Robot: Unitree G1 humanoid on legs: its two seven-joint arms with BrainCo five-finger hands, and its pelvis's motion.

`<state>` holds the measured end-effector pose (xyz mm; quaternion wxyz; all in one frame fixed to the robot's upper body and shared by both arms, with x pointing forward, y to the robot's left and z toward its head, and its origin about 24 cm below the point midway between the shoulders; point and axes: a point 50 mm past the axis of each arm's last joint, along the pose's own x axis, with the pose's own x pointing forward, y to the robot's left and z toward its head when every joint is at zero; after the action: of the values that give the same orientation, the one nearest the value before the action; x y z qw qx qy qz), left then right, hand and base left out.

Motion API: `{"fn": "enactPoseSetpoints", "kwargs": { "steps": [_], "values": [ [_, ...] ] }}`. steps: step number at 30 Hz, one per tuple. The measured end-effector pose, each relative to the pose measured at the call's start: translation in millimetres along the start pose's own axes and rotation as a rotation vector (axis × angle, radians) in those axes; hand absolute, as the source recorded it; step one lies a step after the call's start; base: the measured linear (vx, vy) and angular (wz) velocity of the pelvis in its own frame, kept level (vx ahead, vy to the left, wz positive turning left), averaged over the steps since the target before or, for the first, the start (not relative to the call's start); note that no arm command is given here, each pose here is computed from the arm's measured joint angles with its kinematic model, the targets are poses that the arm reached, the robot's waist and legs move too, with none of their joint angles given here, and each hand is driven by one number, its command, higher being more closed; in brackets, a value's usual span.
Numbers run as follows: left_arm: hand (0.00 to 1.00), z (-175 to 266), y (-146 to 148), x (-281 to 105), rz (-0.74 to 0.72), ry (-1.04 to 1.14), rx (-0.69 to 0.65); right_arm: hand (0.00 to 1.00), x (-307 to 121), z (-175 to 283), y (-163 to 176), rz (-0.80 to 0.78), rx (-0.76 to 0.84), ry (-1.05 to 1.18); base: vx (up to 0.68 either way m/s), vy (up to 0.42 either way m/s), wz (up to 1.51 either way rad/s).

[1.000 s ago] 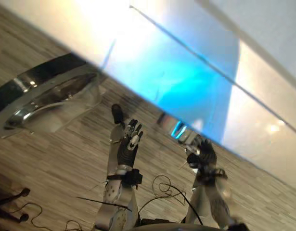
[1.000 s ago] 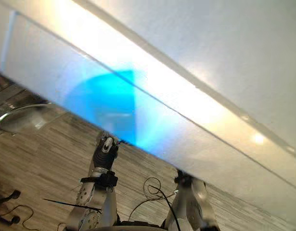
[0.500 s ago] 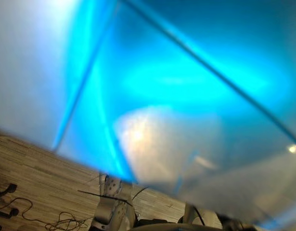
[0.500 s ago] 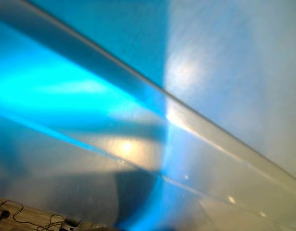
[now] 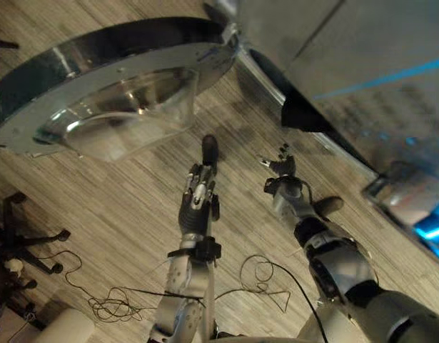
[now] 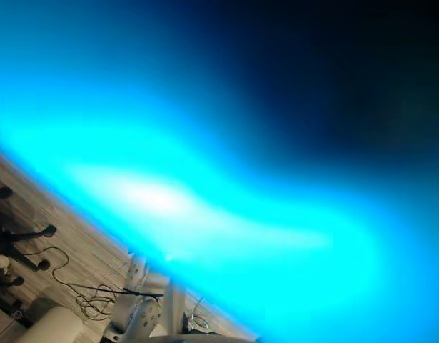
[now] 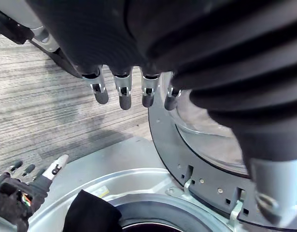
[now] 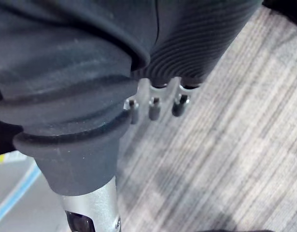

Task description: Pick up the laundry basket with both hands and put the clothes into the washing machine.

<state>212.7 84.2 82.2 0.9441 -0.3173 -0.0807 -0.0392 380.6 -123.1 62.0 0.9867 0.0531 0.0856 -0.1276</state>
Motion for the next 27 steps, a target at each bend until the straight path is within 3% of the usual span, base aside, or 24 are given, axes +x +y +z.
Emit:
{"fn": "enactPoseSetpoints", "kwargs": {
  "steps": [5,14,15,23,27],
  "values": [
    [0.00,0,-2,-1,0.005,-0.006,-0.039,0.00,14,21,-25,-0.100,-0.001,-0.025,0.05,-0.055,0.35],
    [0.00,0,-5,-1,-0.011,-0.012,-0.051,0.00,21,57,-41,-0.234,0.249,-0.088,0.05,-0.050,0.05],
    [0.00,-1,-6,-2,-0.015,-0.010,-0.053,1.00,21,59,-41,-0.247,0.311,-0.081,0.04,-0.047,-0.06],
    [0.00,-2,-9,-2,-0.034,-0.001,-0.052,1.00,13,89,-21,-0.292,0.924,-0.007,0.03,-0.066,0.01],
    [0.00,-2,-11,-1,-0.064,0.001,-0.050,1.00,-1,102,0,-0.246,1.113,-0.008,0.05,-0.089,-0.10]
  ]
}}
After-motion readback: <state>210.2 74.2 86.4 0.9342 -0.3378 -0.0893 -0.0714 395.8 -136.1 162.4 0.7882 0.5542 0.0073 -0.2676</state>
